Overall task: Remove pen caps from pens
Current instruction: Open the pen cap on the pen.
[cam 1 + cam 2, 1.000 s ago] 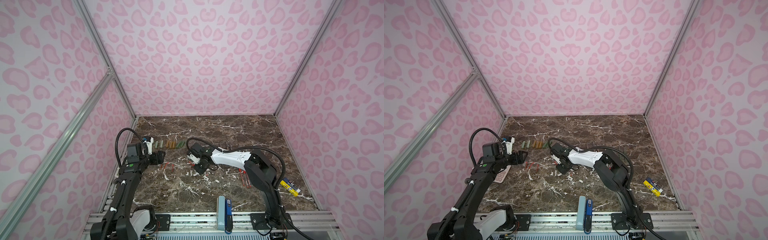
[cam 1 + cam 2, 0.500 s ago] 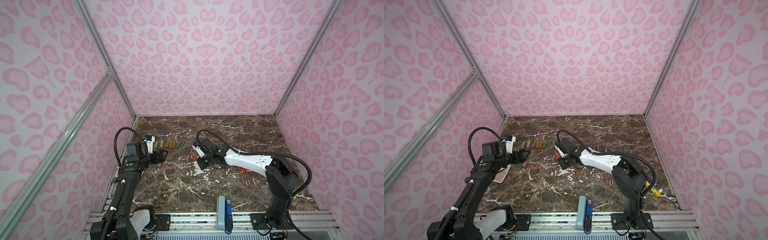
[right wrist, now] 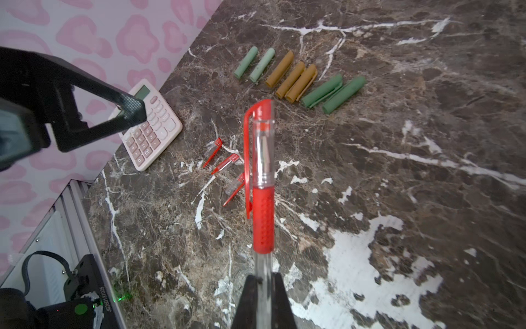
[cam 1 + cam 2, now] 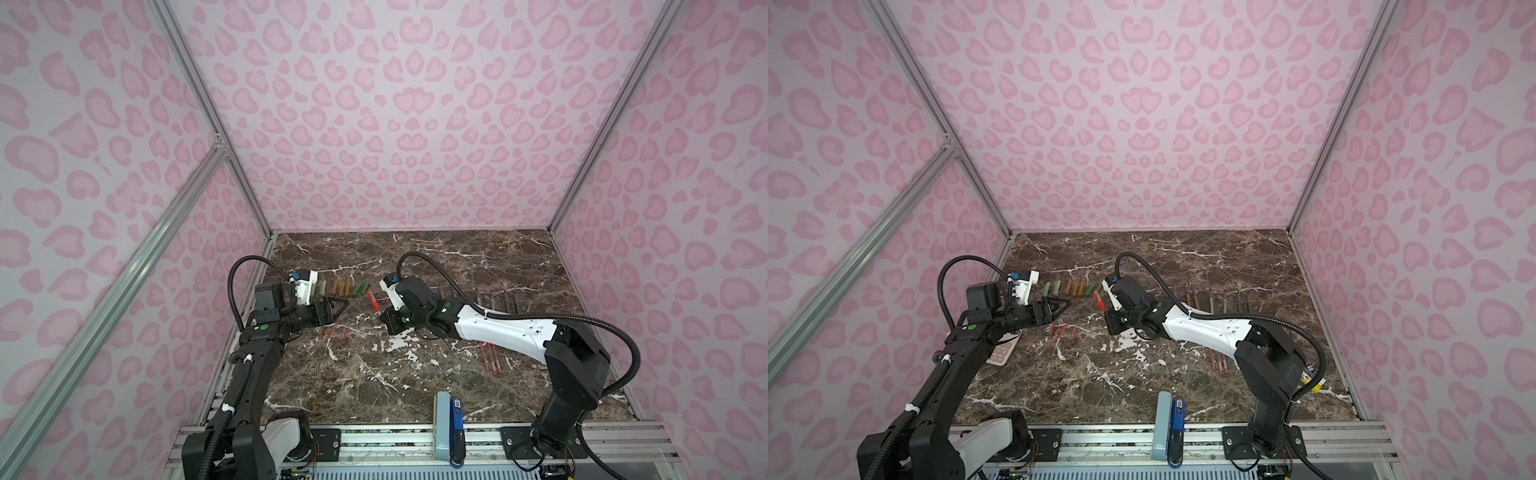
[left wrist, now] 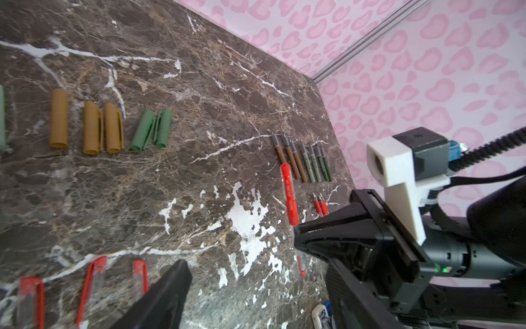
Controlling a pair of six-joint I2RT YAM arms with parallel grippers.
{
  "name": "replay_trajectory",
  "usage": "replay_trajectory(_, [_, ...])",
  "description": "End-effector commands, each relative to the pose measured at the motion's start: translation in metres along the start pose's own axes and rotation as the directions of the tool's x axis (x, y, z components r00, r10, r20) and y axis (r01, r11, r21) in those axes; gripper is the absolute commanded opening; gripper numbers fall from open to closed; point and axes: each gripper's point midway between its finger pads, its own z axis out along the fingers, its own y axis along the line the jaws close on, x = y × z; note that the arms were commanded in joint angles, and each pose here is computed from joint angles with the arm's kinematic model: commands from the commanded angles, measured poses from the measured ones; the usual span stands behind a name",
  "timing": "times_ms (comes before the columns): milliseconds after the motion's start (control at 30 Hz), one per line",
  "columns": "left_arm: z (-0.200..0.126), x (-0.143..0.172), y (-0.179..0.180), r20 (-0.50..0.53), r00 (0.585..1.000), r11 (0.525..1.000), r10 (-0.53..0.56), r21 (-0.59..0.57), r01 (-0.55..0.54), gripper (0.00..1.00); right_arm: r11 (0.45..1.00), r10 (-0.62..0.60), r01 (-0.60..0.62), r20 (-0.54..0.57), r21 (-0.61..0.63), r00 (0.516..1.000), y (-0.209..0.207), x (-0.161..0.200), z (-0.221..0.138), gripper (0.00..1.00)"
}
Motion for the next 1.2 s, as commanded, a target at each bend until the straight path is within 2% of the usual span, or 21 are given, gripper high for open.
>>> replay_trajectory(0, [0.005, -0.001, -0.015, -0.002, 1.000, 0.996, 0.008, 0.089, -0.007, 0.77, 0.997, -0.026, 0.028, 0.036, -0.072, 0.999, 0.024, -0.006, 0.007, 0.00])
replay_trajectory(200, [0.017, 0.004, -0.022, -0.060, 0.998, 0.993, -0.024, 0.115, 0.031, 0.67, 0.991, -0.037, 0.038, 0.013, -0.125, 0.999, 0.047, -0.004, 0.018, 0.00])
replay_trajectory(267, [0.021, 0.008, -0.019, -0.071, 0.997, 0.994, -0.014, 0.109, 0.022, 0.61, 0.990, -0.051, 0.053, 0.016, -0.133, 0.999, 0.052, -0.004, 0.020, 0.00])
replay_trajectory(433, [0.023, -0.002, -0.016, -0.059, 0.998, 0.997, -0.031, 0.069, 0.035, 0.33, 0.990, -0.060, 0.056, -0.021, -0.131, 0.998, 0.055, 0.004, 0.024, 0.00])
replay_trajectory(633, [0.026, -0.009, -0.011, -0.066, 0.996, 0.997, -0.055, 0.048, 0.058, 0.21, 0.988, -0.082, 0.076, -0.045, -0.134, 0.996, 0.059, 0.009, 0.030, 0.00])
replay_trajectory(833, [0.027, -0.005, -0.004, -0.059, 0.997, 0.998, -0.047, 0.026, 0.049, 0.20, 0.985, -0.105, 0.099, -0.032, -0.140, 0.994, 0.062, 0.007, 0.028, 0.00])
replay_trajectory(1033, [0.026, -0.003, -0.004, -0.050, 0.998, 0.999, -0.034, 0.022, 0.035, 0.04, 0.983, -0.117, 0.112, -0.028, -0.143, 0.993, 0.065, 0.010, 0.028, 0.00])
replay_trajectory(1100, [0.025, -0.003, -0.004, -0.055, 0.998, 0.999, -0.037, 0.015, 0.038, 0.04, 0.985, -0.116, 0.110, -0.038, -0.134, 0.993, 0.064, 0.011, 0.029, 0.00])
replay_trajectory(1133, [0.024, -0.004, -0.006, -0.052, 0.998, 0.999, -0.038, 0.016, 0.039, 0.04, 0.985, -0.116, 0.109, -0.041, -0.131, 0.992, 0.064, 0.009, 0.029, 0.01])
replay_trajectory(1167, [0.022, -0.005, -0.008, -0.049, 0.998, 0.999, -0.037, 0.022, 0.038, 0.04, 0.985, -0.117, 0.111, -0.038, -0.130, 0.992, 0.065, 0.008, 0.028, 0.07])
